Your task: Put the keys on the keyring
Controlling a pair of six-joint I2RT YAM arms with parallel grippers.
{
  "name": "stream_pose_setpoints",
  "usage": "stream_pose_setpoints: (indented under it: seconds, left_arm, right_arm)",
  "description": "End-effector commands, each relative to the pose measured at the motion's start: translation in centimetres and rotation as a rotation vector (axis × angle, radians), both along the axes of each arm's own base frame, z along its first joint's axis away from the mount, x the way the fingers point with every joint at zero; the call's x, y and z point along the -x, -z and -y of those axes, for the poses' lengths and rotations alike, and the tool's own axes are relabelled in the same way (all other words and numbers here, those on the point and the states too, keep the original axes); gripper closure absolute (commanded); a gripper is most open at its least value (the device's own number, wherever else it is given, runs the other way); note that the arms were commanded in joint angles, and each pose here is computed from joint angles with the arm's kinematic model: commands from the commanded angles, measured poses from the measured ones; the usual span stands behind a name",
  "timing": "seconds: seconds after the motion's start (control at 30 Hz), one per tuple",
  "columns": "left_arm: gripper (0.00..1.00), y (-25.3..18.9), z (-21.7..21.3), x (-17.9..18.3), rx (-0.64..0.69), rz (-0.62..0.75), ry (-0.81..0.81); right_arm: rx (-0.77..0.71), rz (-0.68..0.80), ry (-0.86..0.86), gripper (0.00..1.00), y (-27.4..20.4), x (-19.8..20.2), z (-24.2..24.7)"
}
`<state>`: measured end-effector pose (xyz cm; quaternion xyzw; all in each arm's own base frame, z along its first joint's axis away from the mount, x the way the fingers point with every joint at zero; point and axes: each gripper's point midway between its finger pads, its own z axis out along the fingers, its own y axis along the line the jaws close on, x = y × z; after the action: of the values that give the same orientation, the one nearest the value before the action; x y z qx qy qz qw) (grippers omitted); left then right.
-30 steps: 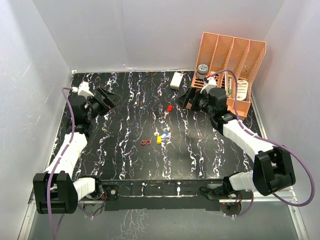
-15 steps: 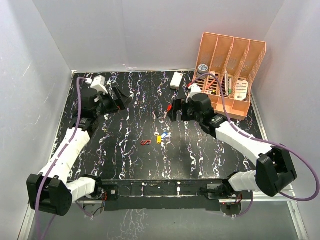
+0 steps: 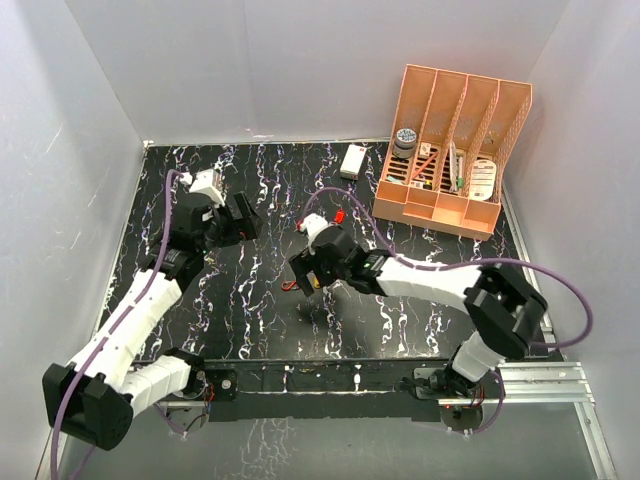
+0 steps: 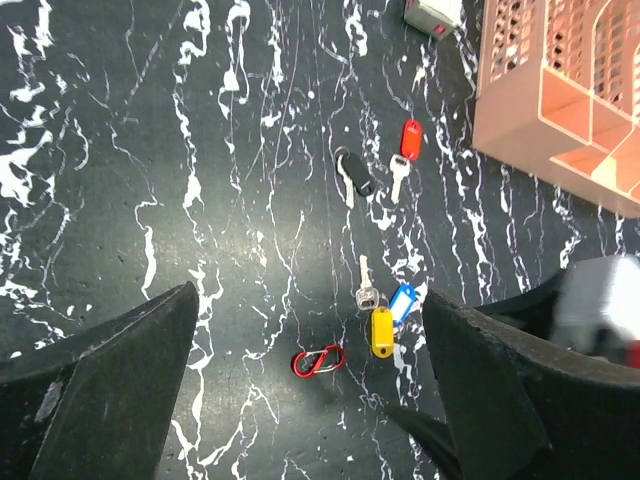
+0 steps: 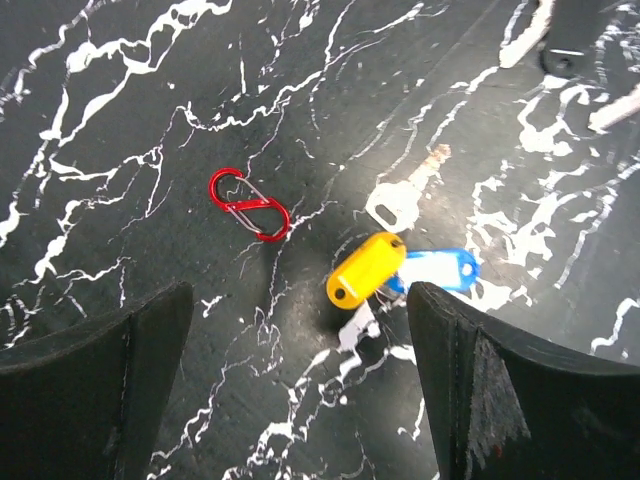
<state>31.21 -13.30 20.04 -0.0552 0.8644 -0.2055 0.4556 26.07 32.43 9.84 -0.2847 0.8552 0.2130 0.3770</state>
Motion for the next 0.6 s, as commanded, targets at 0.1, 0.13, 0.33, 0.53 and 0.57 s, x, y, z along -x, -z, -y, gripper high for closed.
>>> stream_pose_setpoints:
  seconds: [0.1, 0.13, 0.33, 0.53, 0.57]
  left_arm:
    - [0.06, -3.3, -1.7, 1.1, -0.02, 0.066, -0.052]
    - [0.07, -3.3, -1.8, 1.2, -0.023, 0.066, -0.056]
    - [0.06, -3.2, -2.0, 1.5, -0.027, 0.069, -0.063]
    - [0.06, -3.0, -1.9, 1.3, -0.031, 0.066, -0.058]
    - [0.06, -3.0, -1.9, 1.3, -0.032, 0.065, -0.057]
  right_arm:
    - [0.105, 0.146, -0.079, 0.15, -0.2, -2.0, -3.5]
    - [0.12, 0.151, -0.078, 0.16, 0.2, -2.2, -3.6]
    - [0.206, 0.142, -0.067, 0.18, 2.4, -2.8, -3.8]
    - [0.248, 0.129, -0.055, 0.18, 3.9, -2.3, -3.9]
    - [0.256, 0.127, -0.052, 0.18, 4.2, -2.1, -3.8]
